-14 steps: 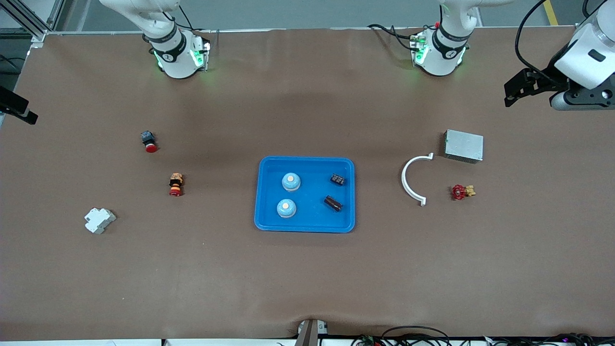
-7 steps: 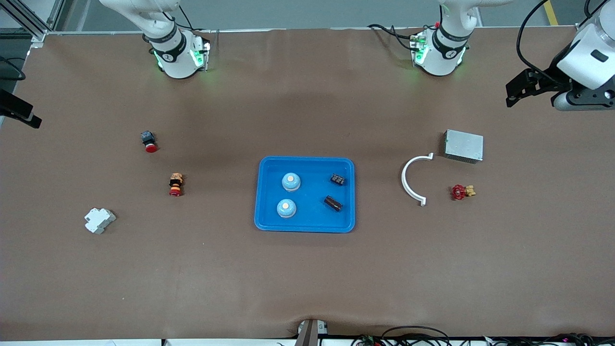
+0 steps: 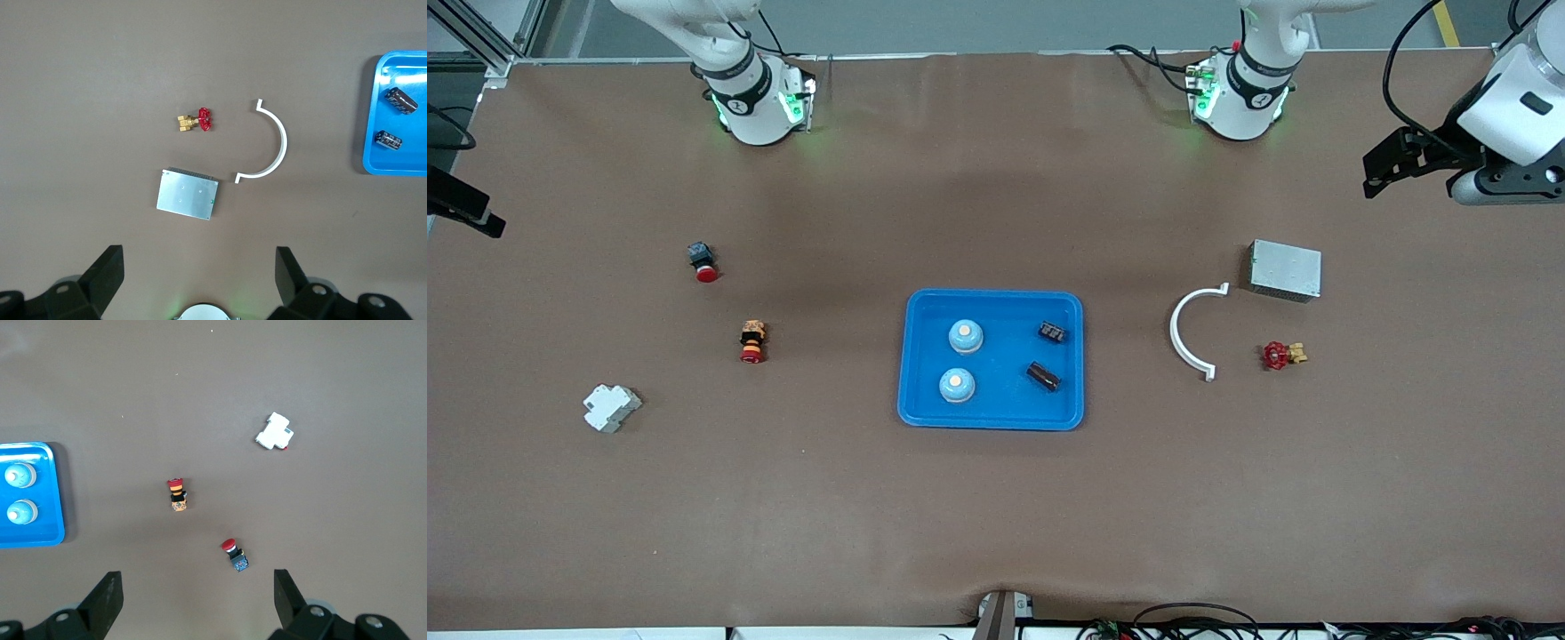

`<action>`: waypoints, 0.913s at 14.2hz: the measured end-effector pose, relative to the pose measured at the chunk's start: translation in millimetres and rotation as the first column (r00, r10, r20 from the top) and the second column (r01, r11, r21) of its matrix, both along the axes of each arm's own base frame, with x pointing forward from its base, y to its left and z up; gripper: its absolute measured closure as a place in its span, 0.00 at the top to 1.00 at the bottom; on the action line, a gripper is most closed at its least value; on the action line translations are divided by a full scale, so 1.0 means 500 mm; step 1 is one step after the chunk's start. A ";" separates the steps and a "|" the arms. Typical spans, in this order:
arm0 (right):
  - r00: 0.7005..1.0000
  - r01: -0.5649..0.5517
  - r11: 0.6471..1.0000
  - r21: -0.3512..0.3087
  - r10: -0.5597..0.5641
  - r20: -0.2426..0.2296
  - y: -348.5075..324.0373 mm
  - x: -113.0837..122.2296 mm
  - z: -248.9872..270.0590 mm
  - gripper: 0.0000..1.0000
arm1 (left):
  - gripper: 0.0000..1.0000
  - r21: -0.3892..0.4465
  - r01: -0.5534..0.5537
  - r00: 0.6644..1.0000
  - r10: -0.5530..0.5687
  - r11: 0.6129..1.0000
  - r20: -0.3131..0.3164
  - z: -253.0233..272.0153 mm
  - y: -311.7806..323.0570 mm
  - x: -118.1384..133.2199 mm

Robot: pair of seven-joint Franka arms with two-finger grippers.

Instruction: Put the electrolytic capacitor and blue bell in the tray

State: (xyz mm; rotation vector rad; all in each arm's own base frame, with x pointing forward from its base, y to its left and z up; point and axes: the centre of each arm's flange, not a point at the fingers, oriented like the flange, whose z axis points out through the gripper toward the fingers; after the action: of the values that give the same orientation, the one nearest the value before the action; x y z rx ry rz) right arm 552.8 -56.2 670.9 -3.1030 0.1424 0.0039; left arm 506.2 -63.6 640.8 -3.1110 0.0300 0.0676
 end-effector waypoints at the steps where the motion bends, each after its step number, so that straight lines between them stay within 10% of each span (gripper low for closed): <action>1: 1.000 0.000 1.000 0.000 0.000 0.000 0.000 0.000 0.000 1.00 | 1.00 0.000 0.000 1.000 0.000 1.000 0.000 0.000 0.000 0.000; 13: 1.000 0.002 1.000 0.000 -0.002 -0.002 -0.002 0.011 -0.035 1.00 | 1.00 0.000 -0.005 1.000 0.005 1.000 0.008 -0.006 0.005 0.002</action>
State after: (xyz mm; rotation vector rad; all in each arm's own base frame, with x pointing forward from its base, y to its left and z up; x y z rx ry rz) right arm 558.6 -57.0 653.2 -3.1026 0.1451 0.0075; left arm 507.1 -61.3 637.7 -3.1118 0.0226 0.0551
